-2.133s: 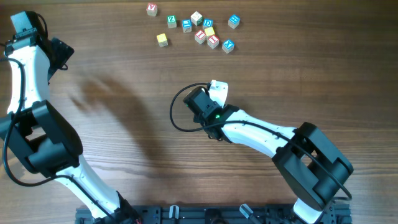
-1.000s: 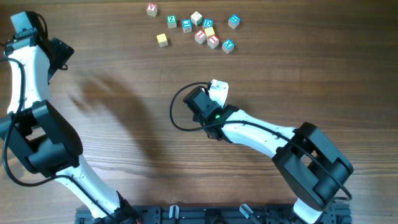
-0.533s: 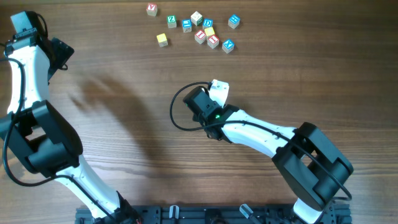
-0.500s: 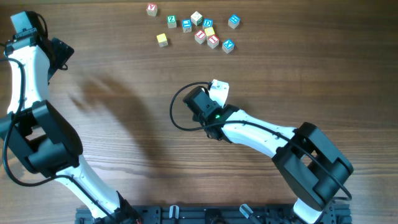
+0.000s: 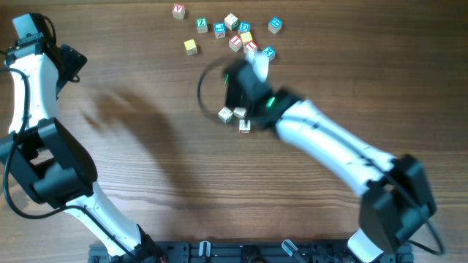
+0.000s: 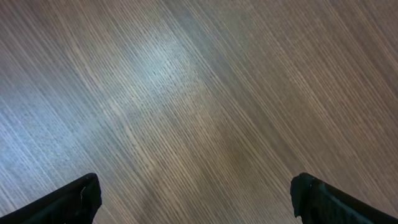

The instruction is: Form a circle

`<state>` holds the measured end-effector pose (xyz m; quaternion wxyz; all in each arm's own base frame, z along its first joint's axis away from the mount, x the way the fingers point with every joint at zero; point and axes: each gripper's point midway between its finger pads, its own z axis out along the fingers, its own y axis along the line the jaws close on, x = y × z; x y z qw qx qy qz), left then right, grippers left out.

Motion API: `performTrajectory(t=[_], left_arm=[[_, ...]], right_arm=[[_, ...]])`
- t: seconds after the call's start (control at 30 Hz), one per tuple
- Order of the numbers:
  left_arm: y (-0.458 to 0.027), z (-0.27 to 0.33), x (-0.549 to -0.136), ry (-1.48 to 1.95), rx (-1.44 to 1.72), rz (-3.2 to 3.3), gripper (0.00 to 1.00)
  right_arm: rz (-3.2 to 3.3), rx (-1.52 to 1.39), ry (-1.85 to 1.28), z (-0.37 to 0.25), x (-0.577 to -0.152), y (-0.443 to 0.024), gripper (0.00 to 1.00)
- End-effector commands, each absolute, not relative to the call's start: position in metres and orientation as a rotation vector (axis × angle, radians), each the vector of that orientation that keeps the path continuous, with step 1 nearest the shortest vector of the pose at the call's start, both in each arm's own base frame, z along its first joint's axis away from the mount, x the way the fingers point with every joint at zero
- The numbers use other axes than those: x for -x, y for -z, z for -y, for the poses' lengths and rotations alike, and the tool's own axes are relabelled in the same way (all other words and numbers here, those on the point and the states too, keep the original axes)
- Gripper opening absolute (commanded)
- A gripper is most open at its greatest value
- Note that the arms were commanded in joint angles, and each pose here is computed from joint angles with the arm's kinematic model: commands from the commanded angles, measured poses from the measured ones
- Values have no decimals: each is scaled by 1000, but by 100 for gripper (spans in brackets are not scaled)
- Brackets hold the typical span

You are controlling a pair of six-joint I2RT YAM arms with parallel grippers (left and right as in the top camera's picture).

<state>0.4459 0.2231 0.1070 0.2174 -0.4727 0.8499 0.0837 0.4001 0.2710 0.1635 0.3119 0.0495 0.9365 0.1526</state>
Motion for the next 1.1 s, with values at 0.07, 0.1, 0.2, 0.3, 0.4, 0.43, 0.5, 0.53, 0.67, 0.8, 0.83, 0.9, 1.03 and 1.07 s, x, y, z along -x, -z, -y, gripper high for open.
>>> performTrajectory(t=[0.07, 0.1, 0.2, 0.3, 0.4, 0.43, 0.5, 0.53, 0.67, 0.8, 0.83, 0.9, 1.03, 1.07], left_arm=[[-117, -226, -447, -232, 1297, -2335, 100], [-117, -226, -447, -232, 1297, -2335, 100], [-117, -226, -447, -232, 1297, -2335, 100], [-117, -226, -447, -232, 1297, -2335, 100], [-117, -226, -447, -232, 1297, -2335, 100], [-117, -226, -447, -232, 1297, -2335, 100], [-117, -226, -447, -232, 1297, -2335, 100], [-117, -226, -447, -232, 1297, -2336, 100], [-117, -226, -447, -232, 1297, -2335, 100], [-117, -226, -447, -232, 1297, -2335, 100], [-117, -226, -447, -232, 1297, -2335, 100], [-117, -226, -447, -232, 1297, -2335, 100], [-117, -226, -447, -232, 1297, -2335, 100], [-117, -226, -447, -232, 1297, -2335, 100]], right_arm=[[-2323, -142, -667, -233, -442, -285, 53], [-2334, -140, -668, -228, -442, -283, 52], [-2490, -139, -628, -226, -424, -248, 47], [-2677, -100, -575, -238, -396, -202, 32], [-2807, -18, -564, -262, -371, -161, 4], [-2831, 1, -557, -268, -365, -151, 4], [-2868, 13, -584, -285, -355, -136, 4], [-2879, 52, -617, -298, -350, -129, 4], [-2936, -41, -453, -310, -337, -92, 4], [-2955, -13, -241, -313, -328, -52, 5], [-2964, -44, -184, -309, -327, -43, 4], [-2976, -75, -101, -300, -325, -32, 4], [-2963, -78, 24, -287, -328, -20, 4], [-2958, -78, 36, -286, -329, -19, 4]])
